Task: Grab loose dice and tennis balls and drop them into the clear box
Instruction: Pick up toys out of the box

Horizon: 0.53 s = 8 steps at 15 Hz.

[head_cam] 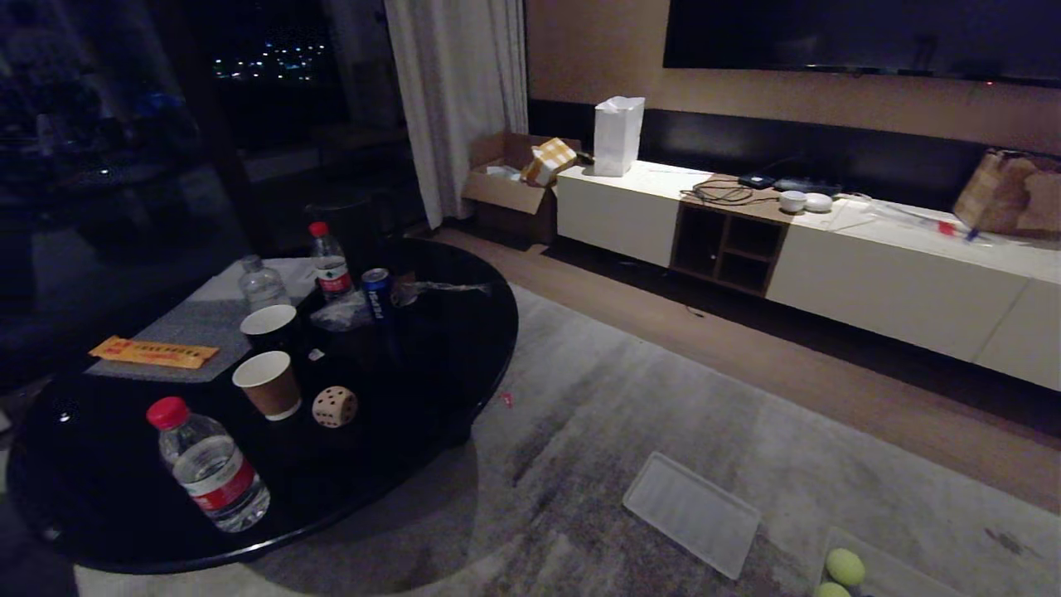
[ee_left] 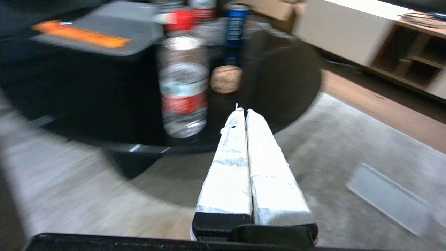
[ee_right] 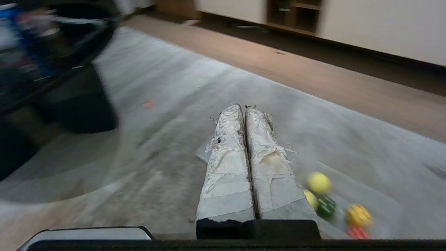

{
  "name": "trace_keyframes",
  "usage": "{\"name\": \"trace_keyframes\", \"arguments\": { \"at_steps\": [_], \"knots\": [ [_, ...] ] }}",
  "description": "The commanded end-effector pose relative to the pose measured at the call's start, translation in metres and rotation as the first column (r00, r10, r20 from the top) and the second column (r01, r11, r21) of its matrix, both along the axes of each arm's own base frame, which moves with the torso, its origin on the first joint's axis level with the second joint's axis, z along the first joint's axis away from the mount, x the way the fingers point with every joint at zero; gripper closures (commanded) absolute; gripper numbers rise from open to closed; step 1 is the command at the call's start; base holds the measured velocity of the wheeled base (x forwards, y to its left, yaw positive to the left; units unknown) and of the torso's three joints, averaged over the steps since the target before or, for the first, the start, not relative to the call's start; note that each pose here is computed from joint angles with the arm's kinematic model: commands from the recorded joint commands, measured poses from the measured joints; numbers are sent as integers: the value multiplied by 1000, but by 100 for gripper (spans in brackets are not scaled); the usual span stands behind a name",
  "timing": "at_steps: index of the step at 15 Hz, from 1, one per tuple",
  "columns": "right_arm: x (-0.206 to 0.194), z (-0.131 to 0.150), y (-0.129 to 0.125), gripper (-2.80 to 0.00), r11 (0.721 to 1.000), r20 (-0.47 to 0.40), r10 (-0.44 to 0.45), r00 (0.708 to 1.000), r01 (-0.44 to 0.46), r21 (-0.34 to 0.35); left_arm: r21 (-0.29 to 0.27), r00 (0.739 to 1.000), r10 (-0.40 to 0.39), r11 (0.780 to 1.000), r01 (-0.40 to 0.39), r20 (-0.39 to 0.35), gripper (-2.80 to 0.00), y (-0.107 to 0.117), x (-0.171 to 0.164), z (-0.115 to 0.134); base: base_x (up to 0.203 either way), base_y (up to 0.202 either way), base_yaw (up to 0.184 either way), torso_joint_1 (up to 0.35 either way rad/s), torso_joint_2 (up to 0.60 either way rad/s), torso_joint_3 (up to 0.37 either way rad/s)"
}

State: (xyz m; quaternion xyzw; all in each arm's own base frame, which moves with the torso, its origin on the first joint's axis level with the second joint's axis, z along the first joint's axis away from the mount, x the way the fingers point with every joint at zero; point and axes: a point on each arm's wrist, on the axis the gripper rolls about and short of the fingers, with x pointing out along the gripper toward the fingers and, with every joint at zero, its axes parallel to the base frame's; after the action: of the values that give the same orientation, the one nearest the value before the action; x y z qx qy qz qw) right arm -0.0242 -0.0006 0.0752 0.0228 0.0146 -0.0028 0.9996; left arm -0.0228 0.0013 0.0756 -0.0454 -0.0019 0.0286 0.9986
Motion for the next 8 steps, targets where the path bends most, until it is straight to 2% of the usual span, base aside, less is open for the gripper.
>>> {"name": "trace_keyframes", "arguments": {
  "at_steps": [1, 8],
  "knots": [
    [0, 0, 0, 0, 1000, -1, 0, 1000, 0, 0, -1, 1000, 2, 1000, -2, -3, 0, 0, 0, 0, 1, -10, 165, 7, 7, 4],
    [0, 0, 0, 0, 1000, -1, 0, 1000, 0, 0, -1, 1000, 1, 1000, -1, -3, 0, 0, 0, 0, -1, -8, 164, 2, 2, 2]
  ]
}}
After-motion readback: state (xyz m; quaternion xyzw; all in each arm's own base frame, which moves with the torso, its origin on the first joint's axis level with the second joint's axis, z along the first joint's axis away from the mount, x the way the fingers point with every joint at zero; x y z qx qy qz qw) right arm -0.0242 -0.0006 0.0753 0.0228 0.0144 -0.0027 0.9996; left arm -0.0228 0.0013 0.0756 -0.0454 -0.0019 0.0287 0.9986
